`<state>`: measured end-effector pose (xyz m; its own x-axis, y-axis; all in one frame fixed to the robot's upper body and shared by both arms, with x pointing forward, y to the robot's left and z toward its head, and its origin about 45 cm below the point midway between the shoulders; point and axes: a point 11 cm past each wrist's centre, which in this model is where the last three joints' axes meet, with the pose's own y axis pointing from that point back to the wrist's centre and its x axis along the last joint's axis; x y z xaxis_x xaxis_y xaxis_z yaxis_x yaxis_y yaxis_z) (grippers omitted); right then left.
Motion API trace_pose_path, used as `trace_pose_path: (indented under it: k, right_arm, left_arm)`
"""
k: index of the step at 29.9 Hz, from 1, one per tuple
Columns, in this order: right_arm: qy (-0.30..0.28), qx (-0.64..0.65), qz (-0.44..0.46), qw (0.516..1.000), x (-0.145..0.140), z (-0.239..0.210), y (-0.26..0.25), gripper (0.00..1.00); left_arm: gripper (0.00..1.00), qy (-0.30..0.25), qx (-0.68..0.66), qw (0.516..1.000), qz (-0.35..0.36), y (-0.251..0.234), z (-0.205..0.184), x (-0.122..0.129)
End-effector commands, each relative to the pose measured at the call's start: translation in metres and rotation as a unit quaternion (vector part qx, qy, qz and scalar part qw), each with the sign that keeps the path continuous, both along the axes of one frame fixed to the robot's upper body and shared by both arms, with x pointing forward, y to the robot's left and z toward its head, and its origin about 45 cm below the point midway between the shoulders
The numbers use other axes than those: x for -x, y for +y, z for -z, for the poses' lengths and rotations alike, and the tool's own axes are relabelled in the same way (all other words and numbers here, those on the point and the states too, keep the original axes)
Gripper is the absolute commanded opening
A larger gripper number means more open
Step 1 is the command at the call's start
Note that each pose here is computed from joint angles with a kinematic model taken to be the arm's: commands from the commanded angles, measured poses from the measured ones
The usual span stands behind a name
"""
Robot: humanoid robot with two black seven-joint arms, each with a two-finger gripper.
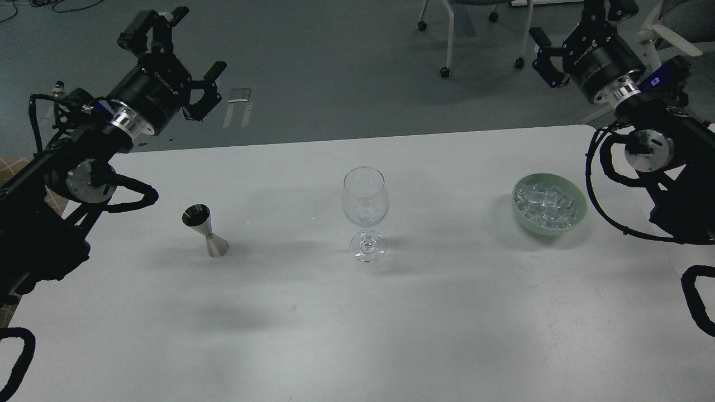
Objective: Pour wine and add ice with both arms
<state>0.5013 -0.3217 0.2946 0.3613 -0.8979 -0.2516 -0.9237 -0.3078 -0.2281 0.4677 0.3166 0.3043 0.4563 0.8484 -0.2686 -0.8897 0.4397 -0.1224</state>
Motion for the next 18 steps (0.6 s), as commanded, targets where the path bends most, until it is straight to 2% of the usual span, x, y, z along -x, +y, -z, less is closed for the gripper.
trace_pose_path:
  k: [1,12,15,18]
  right_arm:
    - [-0.001,-0.012,0.006,1.0,0.001,0.001,-0.003,1.0]
    - [-0.012,-0.019,0.007,1.0,-0.002,-0.01,-0.003,1.0]
    - [-0.014,-0.019,0.006,1.0,-0.002,-0.012,-0.003,1.0]
    - [-0.012,-0.019,0.007,1.0,-0.002,-0.01,-0.004,1.0]
  left_arm:
    - [0.99,0.008,-0.002,1.0,0.002,0.0,0.007,0.003]
    - [0.99,0.006,0.019,1.0,-0.007,0.005,0.006,-0.001]
    - [0.99,0.002,0.051,0.999,0.009,-0.003,0.005,-0.002]
    - [0.99,0.009,0.053,0.998,-0.017,0.012,0.011,-0.006]
